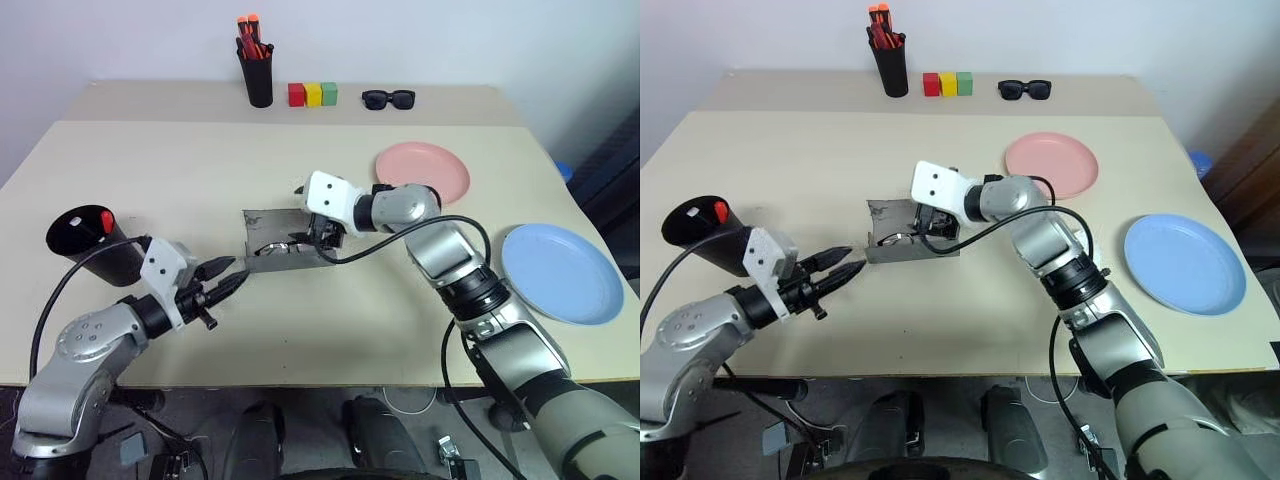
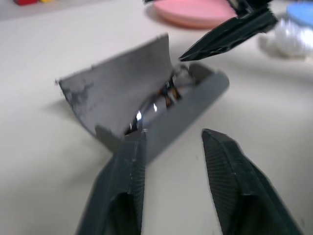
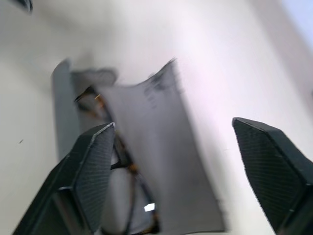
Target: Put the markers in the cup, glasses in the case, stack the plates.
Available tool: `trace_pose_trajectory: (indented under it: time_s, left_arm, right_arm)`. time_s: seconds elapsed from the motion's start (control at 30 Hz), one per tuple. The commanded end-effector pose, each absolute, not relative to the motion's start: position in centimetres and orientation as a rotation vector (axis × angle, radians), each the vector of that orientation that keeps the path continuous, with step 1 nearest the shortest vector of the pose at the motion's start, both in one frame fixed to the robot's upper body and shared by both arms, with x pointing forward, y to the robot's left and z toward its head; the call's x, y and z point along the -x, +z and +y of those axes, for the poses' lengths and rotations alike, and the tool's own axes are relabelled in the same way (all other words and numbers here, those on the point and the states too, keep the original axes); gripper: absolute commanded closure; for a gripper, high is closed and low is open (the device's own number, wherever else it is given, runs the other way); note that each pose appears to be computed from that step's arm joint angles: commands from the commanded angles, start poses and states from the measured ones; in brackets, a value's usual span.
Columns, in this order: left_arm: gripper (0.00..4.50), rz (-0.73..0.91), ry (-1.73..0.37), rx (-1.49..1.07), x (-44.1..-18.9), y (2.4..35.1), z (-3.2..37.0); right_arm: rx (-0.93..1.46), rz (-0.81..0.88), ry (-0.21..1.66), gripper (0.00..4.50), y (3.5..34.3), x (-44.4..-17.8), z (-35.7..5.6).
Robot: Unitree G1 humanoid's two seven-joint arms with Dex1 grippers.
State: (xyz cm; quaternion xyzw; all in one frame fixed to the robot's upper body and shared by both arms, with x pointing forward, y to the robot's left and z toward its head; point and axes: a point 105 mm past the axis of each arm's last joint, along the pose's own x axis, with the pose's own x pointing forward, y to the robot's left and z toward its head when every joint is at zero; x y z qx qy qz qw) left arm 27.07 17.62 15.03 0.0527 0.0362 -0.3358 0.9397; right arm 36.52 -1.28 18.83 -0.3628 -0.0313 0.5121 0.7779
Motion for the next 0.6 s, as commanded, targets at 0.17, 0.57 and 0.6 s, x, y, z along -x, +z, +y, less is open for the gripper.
trace_pose_trajectory:
  time_s: [0.17,0.57,0.6]
  left_arm:
    - [4.46,0.046,-0.520,-0.116,-34.7,18.6,16.6]
    - [4.46,0.369,-0.514,-0.071,-44.6,19.2,13.3]
    - [4.46,0.401,-0.536,-0.059,-44.6,18.7,13.1]
  right_arm:
    - [0.765,-0.113,1.081,0.47,19.5,-33.5,-5.8]
    - [0.630,-0.013,1.000,0.47,16.8,-28.5,-11.3]
    - [0.622,-0.007,0.990,0.47,16.6,-28.3,-11.4]
